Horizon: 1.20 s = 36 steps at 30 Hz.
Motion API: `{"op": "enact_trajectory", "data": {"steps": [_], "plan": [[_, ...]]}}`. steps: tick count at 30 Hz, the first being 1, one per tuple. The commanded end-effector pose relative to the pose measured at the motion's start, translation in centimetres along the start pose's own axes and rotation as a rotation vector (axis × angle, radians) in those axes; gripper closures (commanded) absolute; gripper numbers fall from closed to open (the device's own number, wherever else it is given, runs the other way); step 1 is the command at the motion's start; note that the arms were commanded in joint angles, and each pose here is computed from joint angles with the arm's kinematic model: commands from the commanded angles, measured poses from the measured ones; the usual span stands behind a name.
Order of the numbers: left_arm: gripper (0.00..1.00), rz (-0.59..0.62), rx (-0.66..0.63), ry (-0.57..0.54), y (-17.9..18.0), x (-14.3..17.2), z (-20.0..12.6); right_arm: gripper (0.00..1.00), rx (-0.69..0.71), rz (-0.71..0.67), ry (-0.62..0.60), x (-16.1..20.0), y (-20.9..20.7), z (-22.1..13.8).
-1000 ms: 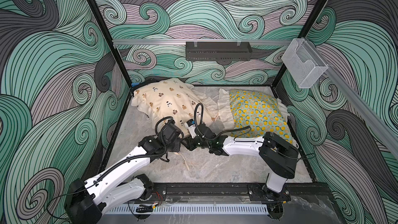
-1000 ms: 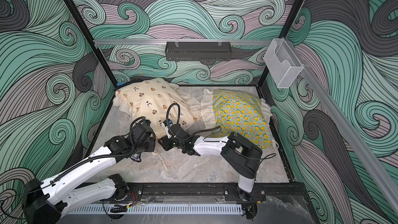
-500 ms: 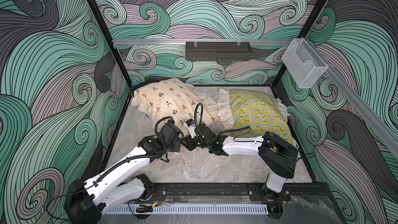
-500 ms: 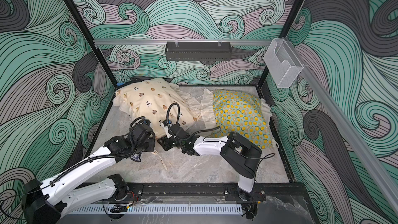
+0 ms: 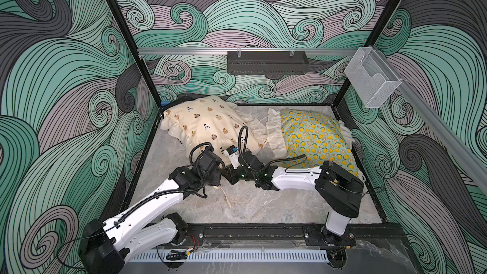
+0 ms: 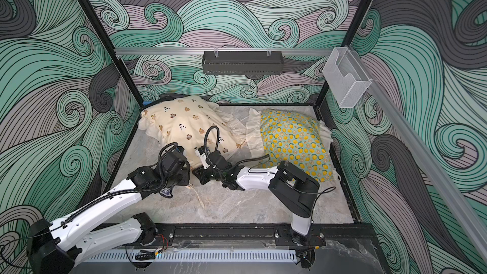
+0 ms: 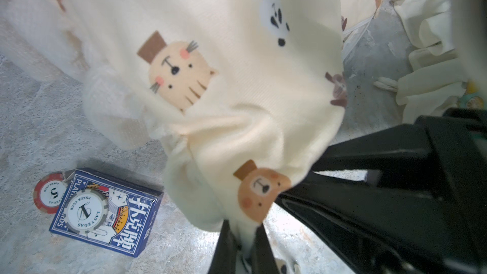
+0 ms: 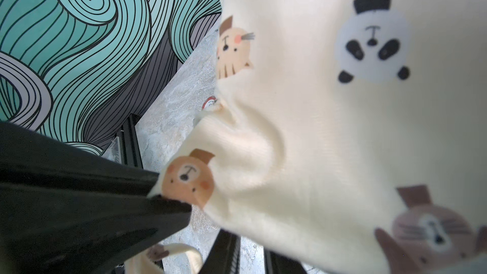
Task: Zip up pillowcases
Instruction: Zip the zipper on the pillowcase.
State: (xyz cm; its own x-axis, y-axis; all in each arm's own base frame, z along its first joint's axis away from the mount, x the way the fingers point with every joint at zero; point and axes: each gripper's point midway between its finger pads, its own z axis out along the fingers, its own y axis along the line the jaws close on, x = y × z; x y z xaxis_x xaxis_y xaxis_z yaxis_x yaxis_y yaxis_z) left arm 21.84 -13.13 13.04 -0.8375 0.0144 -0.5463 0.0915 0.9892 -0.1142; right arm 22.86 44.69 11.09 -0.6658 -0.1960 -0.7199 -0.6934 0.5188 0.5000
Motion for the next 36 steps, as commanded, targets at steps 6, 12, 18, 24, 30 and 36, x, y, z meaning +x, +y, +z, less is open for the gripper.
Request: {"op": "enact_trajectory", "data": {"steps": [6, 12, 18, 24, 30, 36], "plan": [[1.00, -0.016, -0.015, -0.040, 0.3, -1.0, -0.5, 0.90, 0.022, -0.003, -0.033, -0.8, -0.5, -0.6], [1.00, -0.019, -0.018, -0.056, 0.4, -1.2, -0.7, 0.96, 0.026, 0.002, -0.041, -1.0, -0.4, -1.1], [1.00, -0.028, -0.016, -0.072, 0.5, -1.6, -1.0, 1.00, 0.038, 0.024, -0.032, -1.1, -0.4, -1.5], [1.00, -0.047, -0.026, -0.103, 0.9, -2.0, -1.6, 1.00, 0.044, 0.059, -0.013, -0.9, -0.3, -2.1], [1.00, -0.075, -0.016, -0.153, 1.1, -2.9, -2.7, 1.00, 0.068, 0.082, 0.023, -0.4, -0.5, -2.1], [1.00, -0.098, -0.009, -0.183, 1.5, -3.3, -3.5, 1.00, 0.071, 0.095, 0.031, -0.3, -0.5, -2.5]]}}
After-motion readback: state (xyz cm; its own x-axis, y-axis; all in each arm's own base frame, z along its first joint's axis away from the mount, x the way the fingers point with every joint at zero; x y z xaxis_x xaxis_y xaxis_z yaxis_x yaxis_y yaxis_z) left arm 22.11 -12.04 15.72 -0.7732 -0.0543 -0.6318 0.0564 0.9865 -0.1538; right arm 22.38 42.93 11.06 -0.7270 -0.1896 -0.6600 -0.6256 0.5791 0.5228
